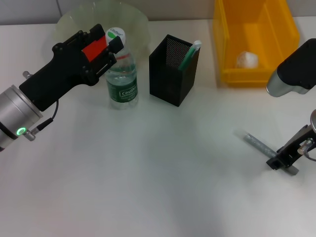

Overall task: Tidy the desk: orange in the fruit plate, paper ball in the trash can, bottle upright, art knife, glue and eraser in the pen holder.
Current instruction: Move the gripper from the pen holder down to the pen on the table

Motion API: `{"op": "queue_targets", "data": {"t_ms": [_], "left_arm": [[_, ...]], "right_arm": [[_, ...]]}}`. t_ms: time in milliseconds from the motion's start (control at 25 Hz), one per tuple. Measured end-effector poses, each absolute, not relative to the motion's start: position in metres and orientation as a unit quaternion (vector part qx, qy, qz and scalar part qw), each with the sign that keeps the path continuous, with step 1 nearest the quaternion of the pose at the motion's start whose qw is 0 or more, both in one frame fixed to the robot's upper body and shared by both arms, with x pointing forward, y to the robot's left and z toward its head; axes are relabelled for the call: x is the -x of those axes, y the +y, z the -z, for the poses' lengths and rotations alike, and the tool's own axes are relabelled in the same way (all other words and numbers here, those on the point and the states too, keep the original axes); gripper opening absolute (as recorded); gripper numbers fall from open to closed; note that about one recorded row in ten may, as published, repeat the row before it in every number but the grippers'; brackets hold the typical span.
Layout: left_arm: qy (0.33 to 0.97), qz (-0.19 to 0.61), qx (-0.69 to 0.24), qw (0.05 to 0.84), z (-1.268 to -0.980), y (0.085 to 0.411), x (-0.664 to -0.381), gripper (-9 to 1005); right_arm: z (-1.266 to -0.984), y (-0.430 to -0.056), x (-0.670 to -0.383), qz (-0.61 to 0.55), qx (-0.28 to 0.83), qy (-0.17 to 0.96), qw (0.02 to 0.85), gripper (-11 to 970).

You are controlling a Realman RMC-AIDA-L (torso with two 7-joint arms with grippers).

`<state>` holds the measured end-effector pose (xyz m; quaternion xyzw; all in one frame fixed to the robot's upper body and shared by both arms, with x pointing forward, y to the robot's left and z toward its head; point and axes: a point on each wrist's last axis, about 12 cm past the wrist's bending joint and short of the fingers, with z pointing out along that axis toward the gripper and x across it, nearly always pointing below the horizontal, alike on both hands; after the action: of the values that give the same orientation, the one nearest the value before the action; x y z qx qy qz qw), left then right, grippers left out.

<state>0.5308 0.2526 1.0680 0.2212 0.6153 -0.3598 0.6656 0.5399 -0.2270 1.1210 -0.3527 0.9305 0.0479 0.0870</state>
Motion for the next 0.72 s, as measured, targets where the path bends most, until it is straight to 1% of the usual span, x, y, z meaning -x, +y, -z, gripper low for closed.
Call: {"op": "queue_targets", "data": {"t_ms": [200,720], "left_arm": [[0.615,0.36,-0.221,0.666,-1.0681,0.2526,-0.5308,559],[0.615,0.36,-0.222,0.666,-1.0683,0.2524,-0.5311,559]], "right_arm": [[-1.1209,-0.2265,-0.5408,-0.047,0.353,0.93,0.091,342],[-1.1184,-0.2281,-0.5407,-0.052,0.349,0.932,0.087,247]]}}
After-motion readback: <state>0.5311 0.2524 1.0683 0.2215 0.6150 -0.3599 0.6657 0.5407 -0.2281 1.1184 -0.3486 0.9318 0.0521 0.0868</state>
